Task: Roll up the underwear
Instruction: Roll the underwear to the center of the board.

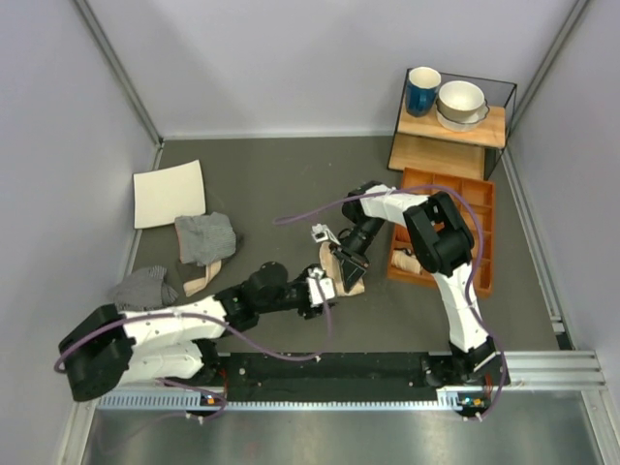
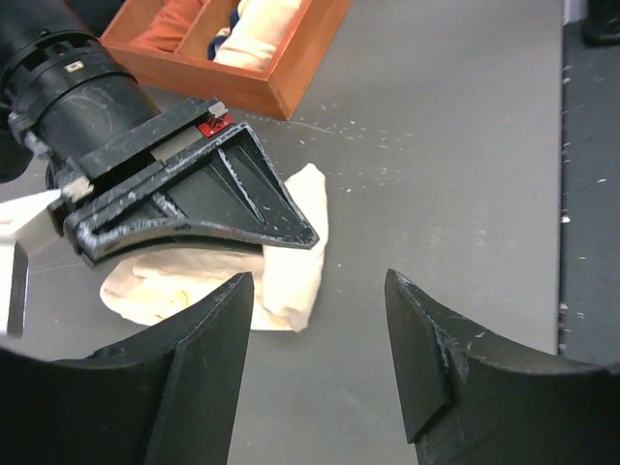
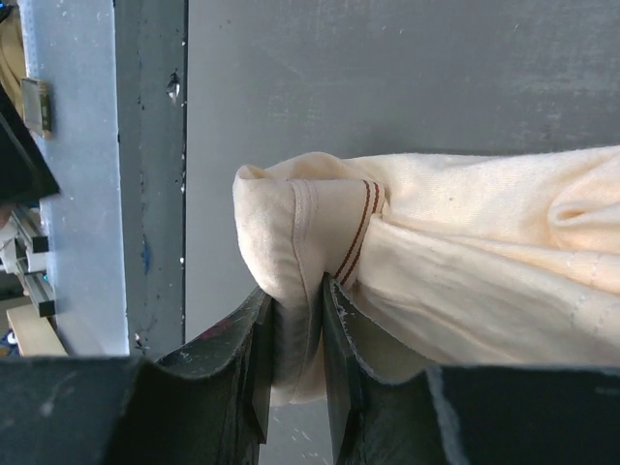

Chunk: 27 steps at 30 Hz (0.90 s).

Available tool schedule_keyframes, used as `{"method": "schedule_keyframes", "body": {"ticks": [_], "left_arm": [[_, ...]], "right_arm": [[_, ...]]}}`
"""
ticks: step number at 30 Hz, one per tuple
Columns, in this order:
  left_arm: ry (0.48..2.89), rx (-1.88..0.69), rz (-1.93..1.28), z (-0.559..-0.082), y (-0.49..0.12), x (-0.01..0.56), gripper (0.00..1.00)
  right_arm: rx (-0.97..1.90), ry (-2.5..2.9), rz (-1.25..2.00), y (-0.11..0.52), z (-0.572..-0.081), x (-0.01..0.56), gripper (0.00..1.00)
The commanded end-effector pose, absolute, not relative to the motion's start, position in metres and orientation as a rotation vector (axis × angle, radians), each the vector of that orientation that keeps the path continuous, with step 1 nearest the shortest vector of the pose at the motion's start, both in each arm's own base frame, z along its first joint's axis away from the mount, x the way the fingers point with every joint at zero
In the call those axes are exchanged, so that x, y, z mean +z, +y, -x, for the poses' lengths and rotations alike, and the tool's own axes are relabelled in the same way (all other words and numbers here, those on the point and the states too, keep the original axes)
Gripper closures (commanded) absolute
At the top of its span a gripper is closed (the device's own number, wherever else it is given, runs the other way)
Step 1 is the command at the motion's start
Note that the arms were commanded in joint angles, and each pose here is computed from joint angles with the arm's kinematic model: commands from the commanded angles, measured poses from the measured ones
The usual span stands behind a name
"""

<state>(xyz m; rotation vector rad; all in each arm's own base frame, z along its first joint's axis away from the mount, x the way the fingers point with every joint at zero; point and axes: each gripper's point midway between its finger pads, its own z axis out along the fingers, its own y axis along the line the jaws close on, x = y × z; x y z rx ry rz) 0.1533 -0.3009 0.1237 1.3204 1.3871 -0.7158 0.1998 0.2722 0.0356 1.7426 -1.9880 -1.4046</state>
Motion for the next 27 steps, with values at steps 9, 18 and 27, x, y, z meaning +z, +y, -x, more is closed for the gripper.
{"method": "schedule_keyframes", "body": {"ticks": [9, 18, 27], "left_arm": [[1.517, -0.438, -1.640, -0.195, -0.321, 0.067, 0.36], [1.630, -0.429, -1.689, -0.201, -0.330, 0.044, 0.80], [1.722, -0.649, -1.633, -0.187, -0.332, 0.053, 1.00]], "right_arm": [[-1.349, -1.976, -1.668, 0.263, -0.191, 0.036, 0.75], [-1.362, -1.999, -1.679, 0.262, -0.195, 0.039, 0.73], [-1.408, -2.288, -1.839, 0.250, -0.250, 0.090, 0.58]]}}
